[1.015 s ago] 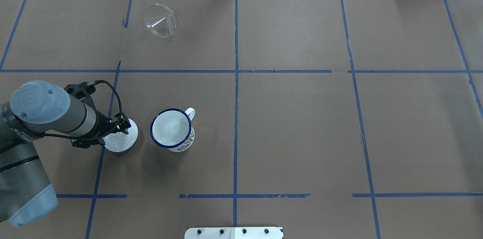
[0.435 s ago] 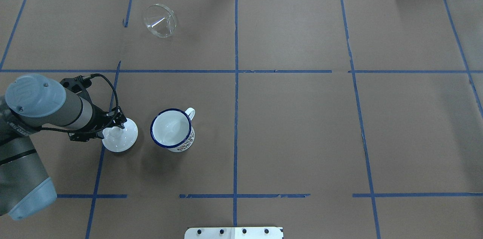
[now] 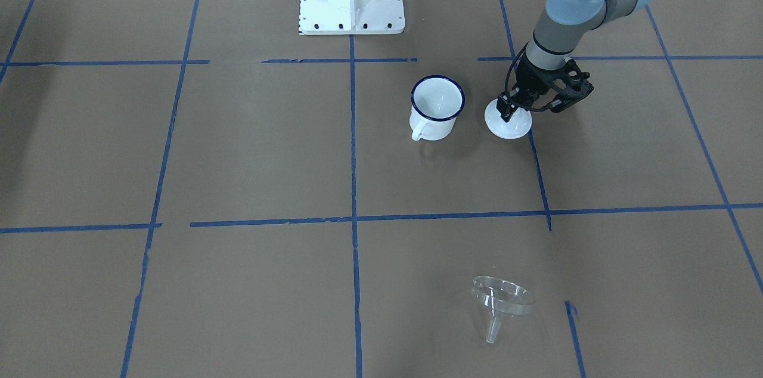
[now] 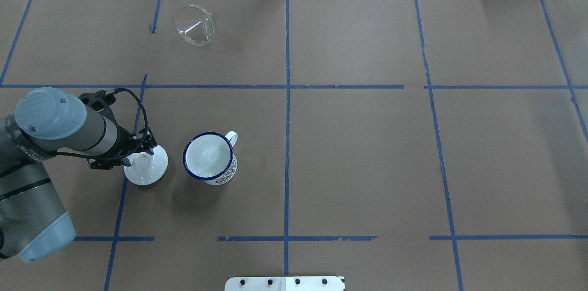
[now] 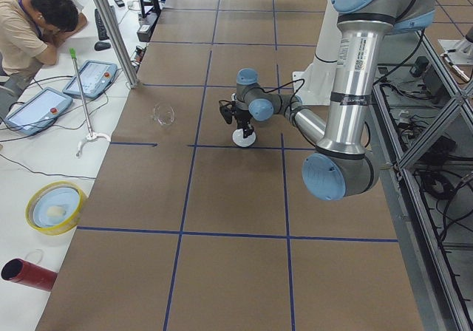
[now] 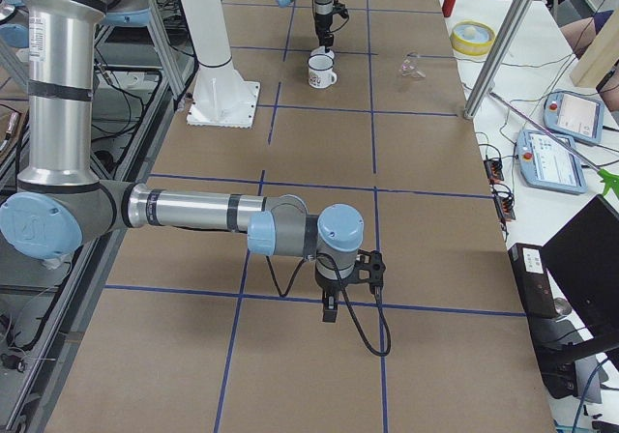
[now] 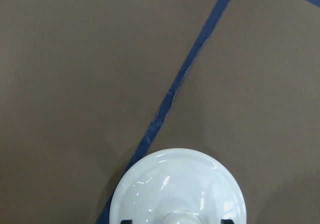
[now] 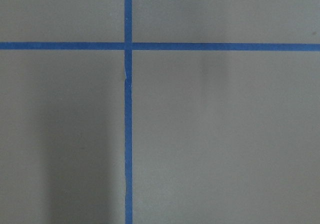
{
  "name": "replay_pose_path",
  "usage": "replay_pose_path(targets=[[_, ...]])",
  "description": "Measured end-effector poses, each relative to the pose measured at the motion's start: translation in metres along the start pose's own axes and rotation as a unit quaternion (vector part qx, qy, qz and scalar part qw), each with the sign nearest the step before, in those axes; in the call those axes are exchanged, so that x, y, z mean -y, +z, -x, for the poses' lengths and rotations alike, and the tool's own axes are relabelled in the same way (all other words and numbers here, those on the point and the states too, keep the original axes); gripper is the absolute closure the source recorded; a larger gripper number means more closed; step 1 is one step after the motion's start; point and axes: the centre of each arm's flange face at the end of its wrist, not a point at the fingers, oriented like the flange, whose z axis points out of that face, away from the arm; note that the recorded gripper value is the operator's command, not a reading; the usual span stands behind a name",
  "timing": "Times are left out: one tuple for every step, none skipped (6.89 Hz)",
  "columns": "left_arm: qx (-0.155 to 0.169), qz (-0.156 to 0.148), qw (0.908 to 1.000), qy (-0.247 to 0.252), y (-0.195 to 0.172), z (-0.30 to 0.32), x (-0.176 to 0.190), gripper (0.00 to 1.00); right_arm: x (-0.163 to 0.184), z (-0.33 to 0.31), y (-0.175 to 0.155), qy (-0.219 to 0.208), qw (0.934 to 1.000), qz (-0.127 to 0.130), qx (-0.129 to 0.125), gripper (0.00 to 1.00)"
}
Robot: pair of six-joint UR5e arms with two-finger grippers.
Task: Remove funnel from cup
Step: 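Grasp the white lid's knob with the left gripper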
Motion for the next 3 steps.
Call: replay_pose_path(targets=[[-0.001, 0.0, 1.0, 0.0, -0.0004, -0.0014, -0.0002, 1.0, 0.0, 0.0, 0.0, 0.0, 1.0, 0.0, 0.0, 0.0], [-0.001, 0.0, 1.0, 0.0, -0.0008, -0.0021, -0.0004, 1.0, 0.0, 0.0, 0.0, 0.0, 1.0, 0.0, 0.0, 0.0], [-0.004, 0.0, 1.0, -0.002, -0.0031, -0.0033, -0.0002, 1.0, 0.0, 0.0, 0.0, 0.0, 1.0, 0.0, 0.0, 0.0]])
